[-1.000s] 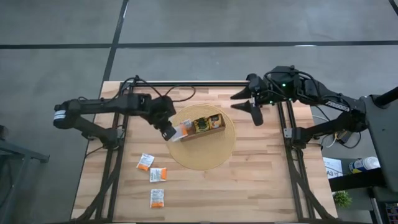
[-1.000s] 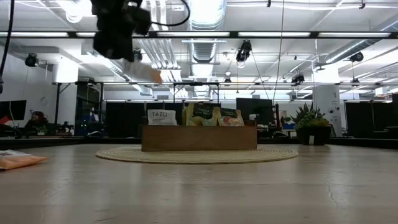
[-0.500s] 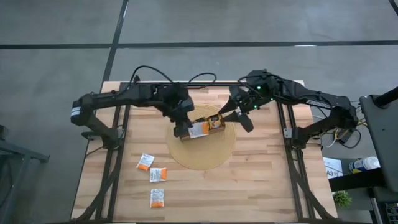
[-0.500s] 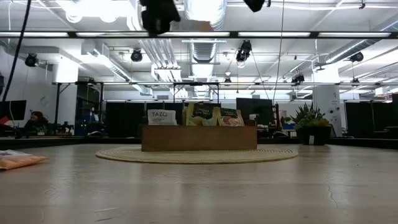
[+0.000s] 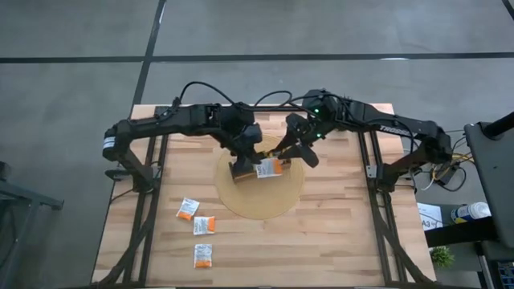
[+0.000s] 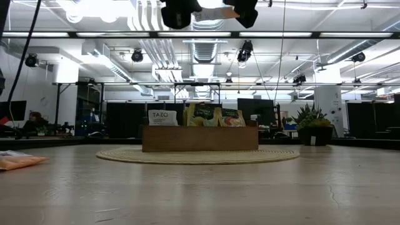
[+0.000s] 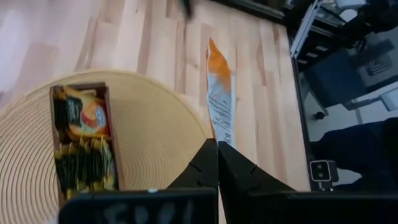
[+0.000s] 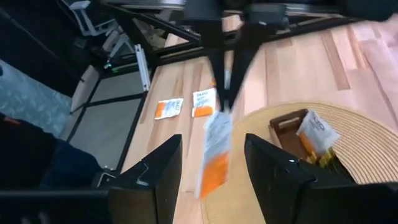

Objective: Pick & Place Tea
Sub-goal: Put the white tea bag into the left section of the wooden organizer

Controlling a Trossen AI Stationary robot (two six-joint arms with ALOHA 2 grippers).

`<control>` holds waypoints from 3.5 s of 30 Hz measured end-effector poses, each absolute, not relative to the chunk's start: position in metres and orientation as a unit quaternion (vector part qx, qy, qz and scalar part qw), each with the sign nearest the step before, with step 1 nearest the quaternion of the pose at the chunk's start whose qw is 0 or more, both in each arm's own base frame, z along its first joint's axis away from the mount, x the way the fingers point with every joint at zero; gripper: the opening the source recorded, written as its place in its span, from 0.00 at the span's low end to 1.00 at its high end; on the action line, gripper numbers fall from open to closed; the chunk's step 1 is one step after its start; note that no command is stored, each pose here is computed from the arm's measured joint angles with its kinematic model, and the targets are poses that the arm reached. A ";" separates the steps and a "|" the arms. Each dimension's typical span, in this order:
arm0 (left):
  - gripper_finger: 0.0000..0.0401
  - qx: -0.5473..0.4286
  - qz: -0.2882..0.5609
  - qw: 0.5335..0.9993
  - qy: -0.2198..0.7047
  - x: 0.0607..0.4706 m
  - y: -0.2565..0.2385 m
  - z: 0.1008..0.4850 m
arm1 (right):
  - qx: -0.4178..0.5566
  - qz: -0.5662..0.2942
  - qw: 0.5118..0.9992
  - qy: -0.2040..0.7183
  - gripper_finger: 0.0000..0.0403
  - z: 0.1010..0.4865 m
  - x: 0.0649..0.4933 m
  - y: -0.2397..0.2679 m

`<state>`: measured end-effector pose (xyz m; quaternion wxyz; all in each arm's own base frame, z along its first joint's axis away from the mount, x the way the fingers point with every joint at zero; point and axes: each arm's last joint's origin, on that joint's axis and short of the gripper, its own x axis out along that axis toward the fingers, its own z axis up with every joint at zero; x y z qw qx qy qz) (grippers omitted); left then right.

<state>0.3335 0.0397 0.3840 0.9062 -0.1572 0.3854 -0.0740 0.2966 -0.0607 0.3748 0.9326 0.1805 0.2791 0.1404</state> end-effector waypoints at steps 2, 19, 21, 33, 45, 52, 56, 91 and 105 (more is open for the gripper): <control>0.00 -0.155 -0.078 0.910 0.376 0.335 0.040 0.385 | 0.188 0.144 0.929 0.284 0.42 0.371 0.300 -0.064; 0.00 -0.144 -0.083 0.916 0.365 0.337 0.040 0.386 | 0.233 0.194 0.898 0.321 0.42 0.345 0.318 -0.071; 0.00 -0.144 -0.083 0.916 0.364 0.337 0.040 0.387 | 0.232 0.194 0.897 0.323 0.42 0.344 0.319 -0.071; 0.00 -0.148 -0.082 0.916 0.363 0.337 0.040 0.387 | 0.199 0.206 0.902 0.322 0.06 0.341 0.320 -0.072; 0.17 -0.197 -0.071 0.882 0.422 0.315 0.037 0.387 | 0.197 0.207 0.905 0.317 0.03 0.347 0.314 -0.070; 0.29 -0.210 -0.065 0.879 0.423 0.301 0.035 0.390 | 0.190 0.202 0.911 0.306 0.02 0.355 0.309 -0.069; 0.31 -0.208 -0.039 0.883 0.419 0.301 0.036 0.388 | 0.173 0.175 0.923 0.295 0.03 0.362 0.304 -0.068; 0.31 -0.125 0.053 0.988 0.074 0.283 0.048 0.461 | 0.068 0.039 0.992 0.098 0.03 0.438 0.255 -0.062; 0.31 -0.133 0.040 0.987 0.081 0.300 0.050 0.451 | 0.069 0.041 0.993 0.090 0.03 0.433 0.268 -0.065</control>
